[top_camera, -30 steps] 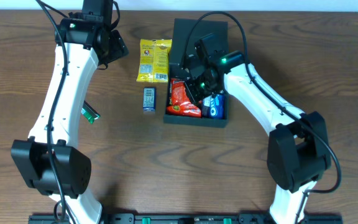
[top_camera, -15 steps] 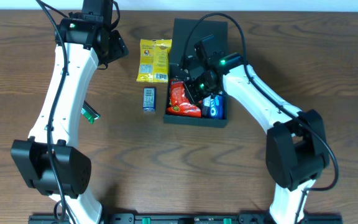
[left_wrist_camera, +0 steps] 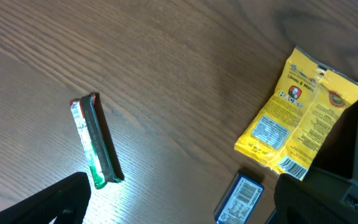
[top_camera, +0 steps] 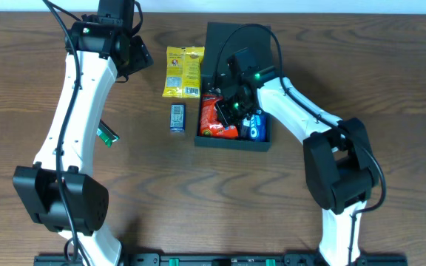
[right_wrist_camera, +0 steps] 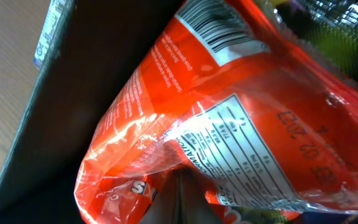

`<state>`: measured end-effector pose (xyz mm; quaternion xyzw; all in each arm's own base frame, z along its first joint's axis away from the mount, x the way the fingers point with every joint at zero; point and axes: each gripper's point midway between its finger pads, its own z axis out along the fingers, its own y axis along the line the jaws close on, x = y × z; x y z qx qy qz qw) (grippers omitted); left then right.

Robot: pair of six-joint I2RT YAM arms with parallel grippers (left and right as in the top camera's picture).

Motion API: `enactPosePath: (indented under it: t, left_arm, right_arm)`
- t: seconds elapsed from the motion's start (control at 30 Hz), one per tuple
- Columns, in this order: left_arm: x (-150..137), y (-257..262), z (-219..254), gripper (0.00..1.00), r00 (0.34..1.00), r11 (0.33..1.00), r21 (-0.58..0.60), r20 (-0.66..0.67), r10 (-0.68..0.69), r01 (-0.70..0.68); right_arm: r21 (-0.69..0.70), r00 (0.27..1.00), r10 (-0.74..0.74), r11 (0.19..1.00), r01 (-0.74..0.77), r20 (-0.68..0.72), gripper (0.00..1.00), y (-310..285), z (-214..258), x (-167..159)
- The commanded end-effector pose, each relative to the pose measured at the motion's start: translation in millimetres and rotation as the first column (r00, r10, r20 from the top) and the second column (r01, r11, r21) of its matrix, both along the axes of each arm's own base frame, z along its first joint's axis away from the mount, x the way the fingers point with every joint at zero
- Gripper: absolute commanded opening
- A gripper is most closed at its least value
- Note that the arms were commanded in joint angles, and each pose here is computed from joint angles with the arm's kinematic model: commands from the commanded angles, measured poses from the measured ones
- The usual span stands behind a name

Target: Pack container

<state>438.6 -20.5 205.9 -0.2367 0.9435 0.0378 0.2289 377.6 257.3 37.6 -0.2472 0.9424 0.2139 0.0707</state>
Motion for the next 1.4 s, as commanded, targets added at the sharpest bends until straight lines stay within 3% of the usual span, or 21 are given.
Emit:
enactPosePath:
  t: [0.0, 0.23, 0.27, 0.33, 0.43, 0.5, 0.73, 0.87, 0.97, 1.13, 1.37]
  left_arm:
    - [1, 1, -5, 0.95, 1.0, 1.0, 0.01, -0.017, -0.017, 0.017]
    - [1, 1, -5, 0.95, 1.0, 1.0, 0.009, -0.013, -0.017, 0.017]
    - [2, 0, -5, 0.95, 1.0, 1.0, 0.009, -0.01, -0.017, 0.017]
    - [4, 0, -4, 0.95, 1.0, 1.0, 0.008, -0.001, -0.018, 0.018]
    - [11, -2, -6, 0.95, 0.999, 1.0, -0.002, 0.026, -0.021, 0.021]
    - [19, -7, -12, 0.95, 0.998, 0.999, -0.026, 0.053, -0.031, 0.032]
    - [57, -28, -56, 0.95, 0.975, 0.985, -0.054, 0.16, -0.154, 0.164]
    - [85, -59, -84, 0.95, 0.923, 0.934, -0.101, 0.218, -0.316, 0.343]
    - [99, -70, -111, 0.95, 0.915, 0.923, -0.12, 0.229, -0.332, 0.365]
    - [102, -88, -162, 0.95, 0.906, 0.893, -0.179, 0.185, -0.381, 0.412]
    - [98, -88, -185, 0.95, 0.889, 0.877, -0.157, 0.143, -0.435, 0.454]
  right_arm:
    - [0.041, 0.999, 0.008, 0.999, -0.007, -0.034, 0.01, 9, 6, 1]
    - [0.132, 0.988, -0.008, 0.991, -0.013, 0.155, 0.01, 13, 123, 36]
    - [0.143, 0.982, -0.017, 0.99, -0.01, 0.189, 0.09, 9, 138, 42]
    - [0.16, 0.963, -0.062, 0.987, 0.021, 0.262, 0.44, -7, 167, 57]
    - [0.17, 0.932, -0.15, 0.981, 0.098, 0.33, 0.74, -44, 193, 80]
    - [0.177, 0.917, -0.204, 0.973, 0.15, 0.344, 0.82, -70, 197, 92]
    - [0.208, 0.839, -0.358, 0.932, 0.295, 0.411, 0.94, -150, 208, 133]
    - [0.232, 0.786, -0.406, 0.913, 0.334, 0.467, 0.96, -180, 219, 150]
    - [0.247, 0.756, -0.425, 0.905, 0.346, 0.499, 0.97, -193, 225, 158]
    - [0.25, 0.748, -0.445, 0.895, 0.369, 0.491, 0.97, -203, 225, 159]
    - [0.274, 0.75, -0.507, 0.862, 0.427, 0.425, 0.96, -203, 221, 155]
